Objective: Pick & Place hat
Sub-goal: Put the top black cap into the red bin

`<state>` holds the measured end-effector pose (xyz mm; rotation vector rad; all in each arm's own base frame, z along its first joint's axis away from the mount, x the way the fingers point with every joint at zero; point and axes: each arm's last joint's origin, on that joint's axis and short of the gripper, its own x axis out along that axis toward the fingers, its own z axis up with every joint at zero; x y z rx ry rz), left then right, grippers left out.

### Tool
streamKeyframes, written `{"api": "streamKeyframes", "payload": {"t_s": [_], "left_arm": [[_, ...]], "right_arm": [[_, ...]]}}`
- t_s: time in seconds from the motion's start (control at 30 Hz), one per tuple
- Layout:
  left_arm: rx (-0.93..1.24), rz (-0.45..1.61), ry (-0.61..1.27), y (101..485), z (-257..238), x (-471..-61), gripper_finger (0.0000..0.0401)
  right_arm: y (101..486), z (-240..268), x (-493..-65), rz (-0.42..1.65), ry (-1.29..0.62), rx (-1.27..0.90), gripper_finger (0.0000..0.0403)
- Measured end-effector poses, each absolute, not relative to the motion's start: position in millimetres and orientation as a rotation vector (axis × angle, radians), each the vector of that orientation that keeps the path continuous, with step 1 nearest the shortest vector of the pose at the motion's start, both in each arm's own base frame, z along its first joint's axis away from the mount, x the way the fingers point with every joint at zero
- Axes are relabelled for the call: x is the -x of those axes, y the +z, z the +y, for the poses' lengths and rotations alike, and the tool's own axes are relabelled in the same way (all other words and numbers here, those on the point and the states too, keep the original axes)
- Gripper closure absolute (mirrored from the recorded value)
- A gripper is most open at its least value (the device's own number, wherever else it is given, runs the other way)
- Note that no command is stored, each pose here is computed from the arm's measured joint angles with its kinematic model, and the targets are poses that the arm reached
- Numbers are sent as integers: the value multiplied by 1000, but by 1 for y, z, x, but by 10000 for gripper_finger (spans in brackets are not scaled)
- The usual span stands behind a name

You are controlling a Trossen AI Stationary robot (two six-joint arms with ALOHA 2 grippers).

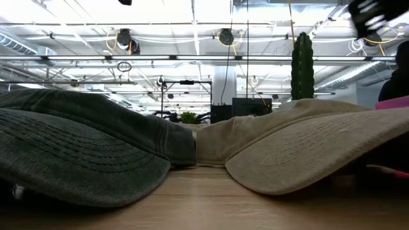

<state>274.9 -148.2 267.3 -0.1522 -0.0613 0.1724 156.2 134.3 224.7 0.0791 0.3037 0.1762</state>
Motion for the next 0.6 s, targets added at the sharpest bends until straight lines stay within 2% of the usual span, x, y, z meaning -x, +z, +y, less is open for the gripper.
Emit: {"api": "streamKeyframes", "payload": {"t_s": [0.23, 0.47, 0.6], "left_arm": [[129, -38, 173, 265, -148, -275, 162], [97, -39, 209, 265, -138, -280, 162], [39, -35, 265, 265, -123, -287, 162]], "right_arm": [[218, 79, -195, 332, -89, 59, 338], [208, 20, -216, 431, -170, 85, 291], [203, -11, -221, 481, -244, 155, 283]]}}
